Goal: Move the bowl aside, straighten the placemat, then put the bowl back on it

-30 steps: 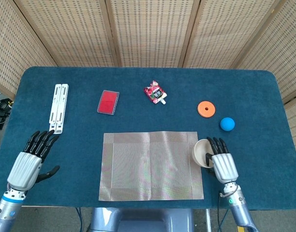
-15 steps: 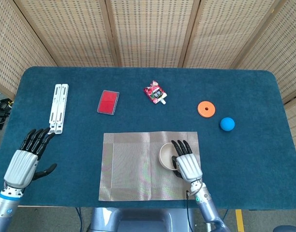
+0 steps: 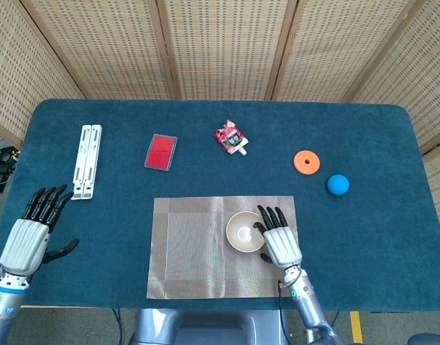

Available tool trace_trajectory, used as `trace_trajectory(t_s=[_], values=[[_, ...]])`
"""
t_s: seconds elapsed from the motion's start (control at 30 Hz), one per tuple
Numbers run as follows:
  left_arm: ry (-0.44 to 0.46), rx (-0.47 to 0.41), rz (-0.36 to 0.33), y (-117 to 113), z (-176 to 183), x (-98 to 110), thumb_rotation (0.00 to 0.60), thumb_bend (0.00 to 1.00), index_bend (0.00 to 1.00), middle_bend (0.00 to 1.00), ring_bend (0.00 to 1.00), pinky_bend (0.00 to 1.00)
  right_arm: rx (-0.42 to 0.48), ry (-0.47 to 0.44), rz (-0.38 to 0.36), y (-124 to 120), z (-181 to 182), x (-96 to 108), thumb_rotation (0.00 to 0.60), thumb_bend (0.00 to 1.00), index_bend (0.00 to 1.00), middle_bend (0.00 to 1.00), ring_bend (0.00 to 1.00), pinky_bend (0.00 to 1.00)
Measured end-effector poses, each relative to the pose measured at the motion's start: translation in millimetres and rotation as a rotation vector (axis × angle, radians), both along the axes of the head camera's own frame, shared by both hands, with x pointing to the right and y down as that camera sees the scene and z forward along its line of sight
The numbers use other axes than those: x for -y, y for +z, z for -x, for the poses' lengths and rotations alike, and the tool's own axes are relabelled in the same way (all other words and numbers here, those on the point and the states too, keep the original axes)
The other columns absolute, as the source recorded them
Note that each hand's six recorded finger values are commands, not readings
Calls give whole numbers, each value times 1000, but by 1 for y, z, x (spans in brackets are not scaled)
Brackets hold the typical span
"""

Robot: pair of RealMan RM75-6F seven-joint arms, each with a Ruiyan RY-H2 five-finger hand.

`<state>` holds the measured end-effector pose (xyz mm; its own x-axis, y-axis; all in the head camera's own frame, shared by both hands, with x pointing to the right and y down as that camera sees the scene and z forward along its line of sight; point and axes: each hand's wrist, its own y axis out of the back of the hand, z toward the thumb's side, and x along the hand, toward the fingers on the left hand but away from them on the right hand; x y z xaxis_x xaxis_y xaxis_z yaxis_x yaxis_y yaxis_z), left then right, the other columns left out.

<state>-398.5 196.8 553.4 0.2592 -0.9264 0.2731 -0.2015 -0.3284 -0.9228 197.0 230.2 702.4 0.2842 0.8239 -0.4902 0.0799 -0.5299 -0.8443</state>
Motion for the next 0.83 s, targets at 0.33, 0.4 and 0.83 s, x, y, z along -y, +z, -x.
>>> trace_trajectory(t_s=[0.33,0.4,0.83], values=[[-23,7,2,0,6,2,600,197,65,0,0,0,-90,88,-89,-39,-73,25,600,214,252,0,0,0],[-23,9,1,0,7,2,600,196,65,0,0,0,-91,117,-93,-45,-91,29,600,200,239,0,0,0],[-85,104,-5,9,32,-9,600,0,0,0,0,0,-56,257,-163,-85,-199,17,600,126,0,0,0,0]])
